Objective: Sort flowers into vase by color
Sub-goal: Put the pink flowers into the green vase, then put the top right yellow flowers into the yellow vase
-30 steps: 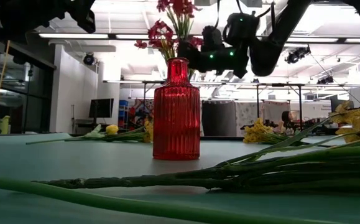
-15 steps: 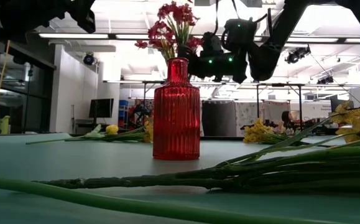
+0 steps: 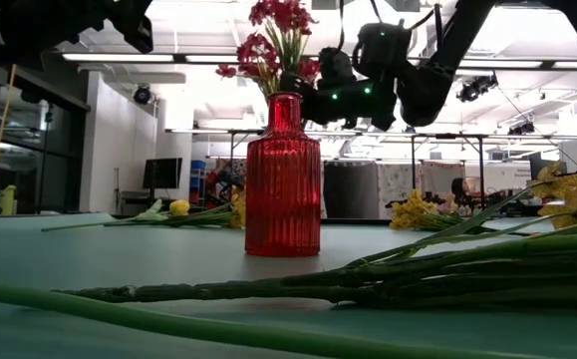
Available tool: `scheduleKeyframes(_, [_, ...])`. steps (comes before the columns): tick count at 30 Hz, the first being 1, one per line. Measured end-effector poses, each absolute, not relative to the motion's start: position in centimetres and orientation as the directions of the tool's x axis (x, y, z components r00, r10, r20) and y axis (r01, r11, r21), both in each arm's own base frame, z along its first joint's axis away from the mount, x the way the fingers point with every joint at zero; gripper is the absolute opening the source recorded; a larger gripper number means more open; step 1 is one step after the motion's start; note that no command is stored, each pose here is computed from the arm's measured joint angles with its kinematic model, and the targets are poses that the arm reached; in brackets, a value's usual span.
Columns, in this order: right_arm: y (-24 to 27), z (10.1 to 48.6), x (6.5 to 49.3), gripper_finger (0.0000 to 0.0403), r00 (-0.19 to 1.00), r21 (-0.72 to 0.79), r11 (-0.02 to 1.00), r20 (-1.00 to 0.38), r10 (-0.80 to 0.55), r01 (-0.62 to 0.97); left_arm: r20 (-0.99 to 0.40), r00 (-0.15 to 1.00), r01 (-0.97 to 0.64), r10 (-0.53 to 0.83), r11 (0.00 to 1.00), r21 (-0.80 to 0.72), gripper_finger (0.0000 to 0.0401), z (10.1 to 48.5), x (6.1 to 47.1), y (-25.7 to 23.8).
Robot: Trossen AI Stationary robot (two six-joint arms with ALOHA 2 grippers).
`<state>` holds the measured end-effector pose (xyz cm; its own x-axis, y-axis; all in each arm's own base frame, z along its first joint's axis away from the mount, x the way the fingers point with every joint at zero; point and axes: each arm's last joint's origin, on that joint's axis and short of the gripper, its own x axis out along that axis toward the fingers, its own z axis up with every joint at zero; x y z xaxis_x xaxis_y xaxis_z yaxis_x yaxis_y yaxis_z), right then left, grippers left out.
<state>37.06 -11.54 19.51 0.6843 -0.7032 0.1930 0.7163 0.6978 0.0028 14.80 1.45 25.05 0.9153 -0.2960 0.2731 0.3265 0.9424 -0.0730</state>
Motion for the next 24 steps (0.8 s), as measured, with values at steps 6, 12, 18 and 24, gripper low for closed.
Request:
scheduleKeyframes(6, [-11.3, 19.1, 37.1, 0.0087, 0.647, -0.001, 0.655, 0.154, -0.746, 0.755, 0.273, 0.915, 0.327, -0.296, 0.942, -0.073, 0.0202, 25.0, 14.8, 1.4])
scheduleKeyframes(12, [-10.8, 19.0, 37.3, 0.0169, 0.660, 0.012, 0.668, 0.138, -0.738, 0.744, 0.273, 0.915, 0.327, -0.296, 0.942, -0.073, 0.0202, 25.0, 14.8, 1.4])
scheduleKeyframes(18, [-10.6, 18.5, 37.3, 0.0221, 0.675, -0.029, 0.675, 0.027, -0.737, 0.738, 0.270, 0.916, 0.327, -0.296, 0.942, -0.075, 0.0202, 25.0, 14.8, 1.4])
scheduleKeyframes(24, [-10.4, 19.7, 36.6, 0.0244, 0.673, -0.065, 0.676, -0.060, -0.737, 0.734, 0.267, 0.917, 0.326, -0.296, 0.942, -0.077, 0.0202, 25.0, 14.8, 1.4])
